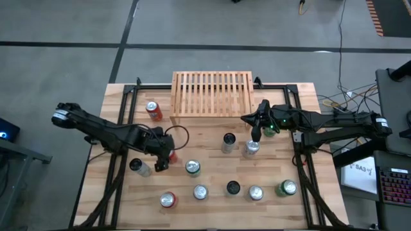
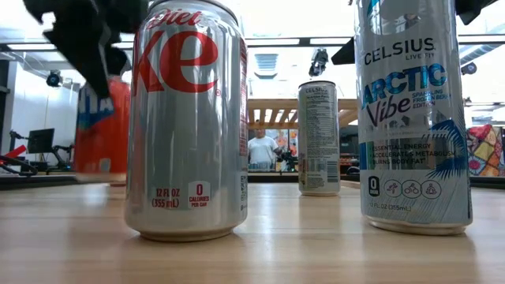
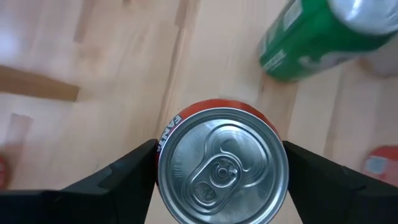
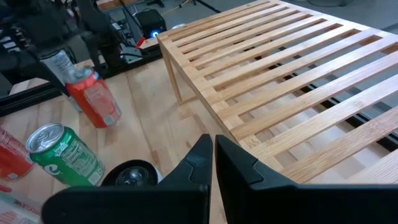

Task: Place canned beverage on shelf
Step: Put the middle red soda can on the shelf

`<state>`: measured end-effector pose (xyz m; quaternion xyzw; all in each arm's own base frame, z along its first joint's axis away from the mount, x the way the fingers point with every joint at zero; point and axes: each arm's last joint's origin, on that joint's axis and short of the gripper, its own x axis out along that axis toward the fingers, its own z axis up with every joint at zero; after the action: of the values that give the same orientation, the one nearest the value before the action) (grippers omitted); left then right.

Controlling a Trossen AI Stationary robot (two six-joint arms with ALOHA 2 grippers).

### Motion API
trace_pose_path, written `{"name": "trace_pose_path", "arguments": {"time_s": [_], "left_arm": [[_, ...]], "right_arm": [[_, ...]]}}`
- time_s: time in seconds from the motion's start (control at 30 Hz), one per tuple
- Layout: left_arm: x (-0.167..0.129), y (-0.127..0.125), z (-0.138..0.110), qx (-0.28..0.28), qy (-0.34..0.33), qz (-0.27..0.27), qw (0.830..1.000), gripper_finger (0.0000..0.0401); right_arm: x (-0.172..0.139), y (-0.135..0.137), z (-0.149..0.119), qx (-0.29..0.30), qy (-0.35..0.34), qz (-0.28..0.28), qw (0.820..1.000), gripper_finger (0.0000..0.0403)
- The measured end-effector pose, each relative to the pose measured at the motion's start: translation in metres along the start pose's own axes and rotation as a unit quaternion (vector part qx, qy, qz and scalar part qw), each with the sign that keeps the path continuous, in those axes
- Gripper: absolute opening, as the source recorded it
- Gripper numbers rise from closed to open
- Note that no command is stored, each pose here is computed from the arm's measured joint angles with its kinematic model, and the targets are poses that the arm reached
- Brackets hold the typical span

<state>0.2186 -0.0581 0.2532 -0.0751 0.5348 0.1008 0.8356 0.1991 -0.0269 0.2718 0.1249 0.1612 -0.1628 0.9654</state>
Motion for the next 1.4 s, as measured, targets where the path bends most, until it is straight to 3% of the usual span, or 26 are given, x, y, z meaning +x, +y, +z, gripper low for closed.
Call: {"name": "trace_pose_path", "arguments": {"time_s": [0.47, 0.7, 0.9, 1.07, 1.4], "left_arm": [[-0.09, -0.004, 0.053, 0.067, -0.142, -0.008, 0.988, 0.0287], [-0.125, 0.012, 0.073, 0.069, -0.202, 0.016, 0.977, 0.0287], [-0.144, 0.037, 0.089, 0.049, -0.234, 0.047, 0.97, 0.0287], [-0.153, 0.058, 0.105, 0.024, -0.236, 0.078, 0.968, 0.0287], [-0.168, 0.077, 0.138, 0.075, -0.181, 0.12, 0.973, 0.0287]], "right_arm": [[0.0, 0.0, 0.0, -0.004, 0.0, 0.0, 1.0, 0.0009], [0.0, 0.0, 0.0, 0.0, 0.001, 0.004, 1.0, 0.0009], [-0.002, 0.004, 0.005, 0.002, 0.004, 0.046, 0.999, 0.0009], [-0.005, 0.008, 0.014, 0.001, -0.005, 0.06, 0.998, 0.0009], [-0.01, 0.007, 0.015, -0.003, 0.052, 0.044, 0.998, 0.0009]]}}
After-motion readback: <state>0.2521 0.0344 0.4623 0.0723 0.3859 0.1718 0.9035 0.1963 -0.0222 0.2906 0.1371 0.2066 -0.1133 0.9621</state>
